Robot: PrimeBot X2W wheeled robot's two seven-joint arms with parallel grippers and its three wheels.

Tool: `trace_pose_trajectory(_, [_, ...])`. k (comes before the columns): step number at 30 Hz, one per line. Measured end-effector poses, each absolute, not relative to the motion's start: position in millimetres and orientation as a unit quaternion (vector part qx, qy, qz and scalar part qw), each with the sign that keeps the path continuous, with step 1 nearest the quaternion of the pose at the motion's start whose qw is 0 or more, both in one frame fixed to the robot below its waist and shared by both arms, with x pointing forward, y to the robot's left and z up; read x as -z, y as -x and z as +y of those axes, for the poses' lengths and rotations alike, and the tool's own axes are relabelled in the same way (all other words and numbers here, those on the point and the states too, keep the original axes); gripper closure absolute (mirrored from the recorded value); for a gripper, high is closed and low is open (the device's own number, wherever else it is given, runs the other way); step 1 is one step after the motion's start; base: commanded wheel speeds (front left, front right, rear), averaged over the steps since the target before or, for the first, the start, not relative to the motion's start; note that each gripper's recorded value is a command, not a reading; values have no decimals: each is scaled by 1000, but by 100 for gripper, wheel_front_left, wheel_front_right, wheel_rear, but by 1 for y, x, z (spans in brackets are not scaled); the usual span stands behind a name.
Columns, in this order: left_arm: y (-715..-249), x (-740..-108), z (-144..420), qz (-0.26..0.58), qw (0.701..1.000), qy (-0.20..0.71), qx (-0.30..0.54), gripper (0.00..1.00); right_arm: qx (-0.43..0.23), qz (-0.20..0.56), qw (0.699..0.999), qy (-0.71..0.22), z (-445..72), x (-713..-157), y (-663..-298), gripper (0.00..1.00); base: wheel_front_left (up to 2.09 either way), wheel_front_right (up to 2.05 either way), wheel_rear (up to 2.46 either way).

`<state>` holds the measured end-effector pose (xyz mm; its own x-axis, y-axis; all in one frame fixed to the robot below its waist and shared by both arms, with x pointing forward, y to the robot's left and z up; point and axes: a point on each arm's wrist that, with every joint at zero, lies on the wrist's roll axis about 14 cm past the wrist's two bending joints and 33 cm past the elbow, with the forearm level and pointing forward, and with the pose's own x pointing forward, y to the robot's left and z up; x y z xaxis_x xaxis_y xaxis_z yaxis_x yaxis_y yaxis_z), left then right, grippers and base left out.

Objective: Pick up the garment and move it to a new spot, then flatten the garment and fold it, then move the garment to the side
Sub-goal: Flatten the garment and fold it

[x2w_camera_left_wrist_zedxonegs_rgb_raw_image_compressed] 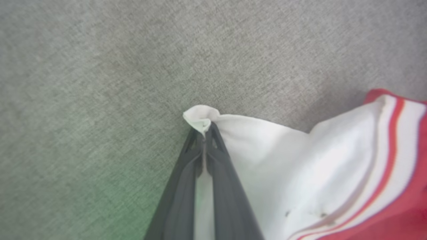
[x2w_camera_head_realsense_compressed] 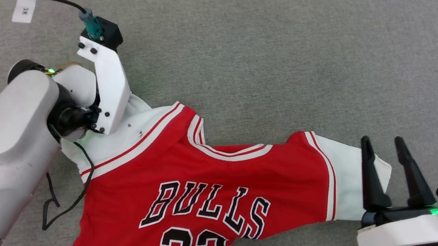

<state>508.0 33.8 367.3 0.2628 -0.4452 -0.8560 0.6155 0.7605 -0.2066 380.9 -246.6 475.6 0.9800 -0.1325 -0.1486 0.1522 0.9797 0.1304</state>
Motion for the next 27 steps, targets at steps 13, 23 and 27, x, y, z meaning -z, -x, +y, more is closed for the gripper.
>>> trace_pose_trajectory(13, [-518, -427, 54, 364, 872, -76, 319, 100, 122, 264, 950, -114, -310, -422, -363, 0, 0, 0, 0])
trace_pose_trajectory(23, [-510, -458, 72, 312, 895, -78, 308, 100, 88, 436, 883, -148, -294, -372, -358, 0, 0, 0, 0])
trace_pose_trajectory(27, [-509, -455, 74, 312, 896, -75, 308, 100, 79, 476, 861, -157, -288, -360, -359, 0, 0, 0, 0])
